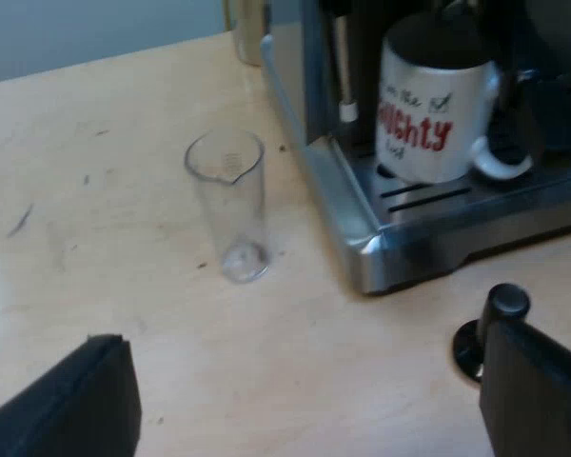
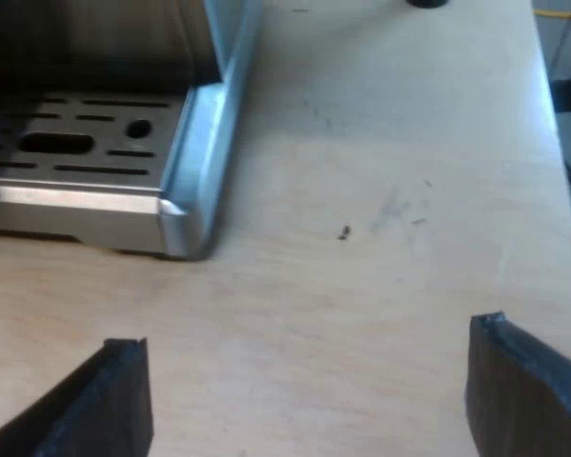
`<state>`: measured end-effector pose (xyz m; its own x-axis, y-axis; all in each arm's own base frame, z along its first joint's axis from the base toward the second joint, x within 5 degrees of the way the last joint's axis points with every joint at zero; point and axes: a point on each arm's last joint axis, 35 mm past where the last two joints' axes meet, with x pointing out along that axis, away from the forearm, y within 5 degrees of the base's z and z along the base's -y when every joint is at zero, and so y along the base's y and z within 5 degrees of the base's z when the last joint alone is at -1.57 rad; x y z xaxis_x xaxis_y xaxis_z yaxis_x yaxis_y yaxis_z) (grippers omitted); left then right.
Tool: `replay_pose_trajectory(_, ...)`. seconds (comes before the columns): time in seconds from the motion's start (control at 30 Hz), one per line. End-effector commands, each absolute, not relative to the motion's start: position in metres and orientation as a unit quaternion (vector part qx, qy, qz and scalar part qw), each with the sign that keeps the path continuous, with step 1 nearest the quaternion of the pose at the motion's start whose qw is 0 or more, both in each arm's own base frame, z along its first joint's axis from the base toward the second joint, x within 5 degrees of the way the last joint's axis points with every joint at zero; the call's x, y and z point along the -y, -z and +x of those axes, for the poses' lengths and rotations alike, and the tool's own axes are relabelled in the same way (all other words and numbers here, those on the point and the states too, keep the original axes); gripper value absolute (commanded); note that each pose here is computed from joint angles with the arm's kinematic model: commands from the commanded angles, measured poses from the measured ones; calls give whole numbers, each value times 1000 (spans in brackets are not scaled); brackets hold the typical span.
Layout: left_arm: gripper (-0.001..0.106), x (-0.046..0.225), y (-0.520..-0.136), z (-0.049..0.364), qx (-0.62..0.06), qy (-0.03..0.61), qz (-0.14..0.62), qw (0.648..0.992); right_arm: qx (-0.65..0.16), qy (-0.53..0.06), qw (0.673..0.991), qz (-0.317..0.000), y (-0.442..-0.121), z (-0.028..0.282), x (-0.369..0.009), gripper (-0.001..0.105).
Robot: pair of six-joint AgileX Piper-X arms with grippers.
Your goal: Remove mug from coffee machine
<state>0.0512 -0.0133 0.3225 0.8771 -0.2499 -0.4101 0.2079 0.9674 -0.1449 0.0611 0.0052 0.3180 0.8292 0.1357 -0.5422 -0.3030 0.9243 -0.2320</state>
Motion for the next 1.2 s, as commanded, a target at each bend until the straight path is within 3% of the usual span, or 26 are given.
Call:
replay_pose_trajectory(0.03, 83, 17, -328, 57, -205, 142, -50, 967, -254, -146, 942, -162, -331, 66, -8, 70)
replay_pose_trajectory(0.33, 83, 31, -336, 72, -185, 216, -46, 958, -247, -235, 921, -186, -347, 89, -24, 70)
replay_pose_trajectory(0.57, 83, 44, -332, 83, -209, 261, -38, 941, -231, -320, 893, -218, -352, 109, -52, 70)
replay_pose_trajectory(1.0, 83, 48, -333, 88, -209, 278, -38, 937, -223, -378, 856, -273, -336, 137, -117, 70)
replay_pose_trajectory(1.2, 83, 49, -333, 88, -210, 285, -40, 934, -240, -394, 850, -254, -322, 150, -143, 70)
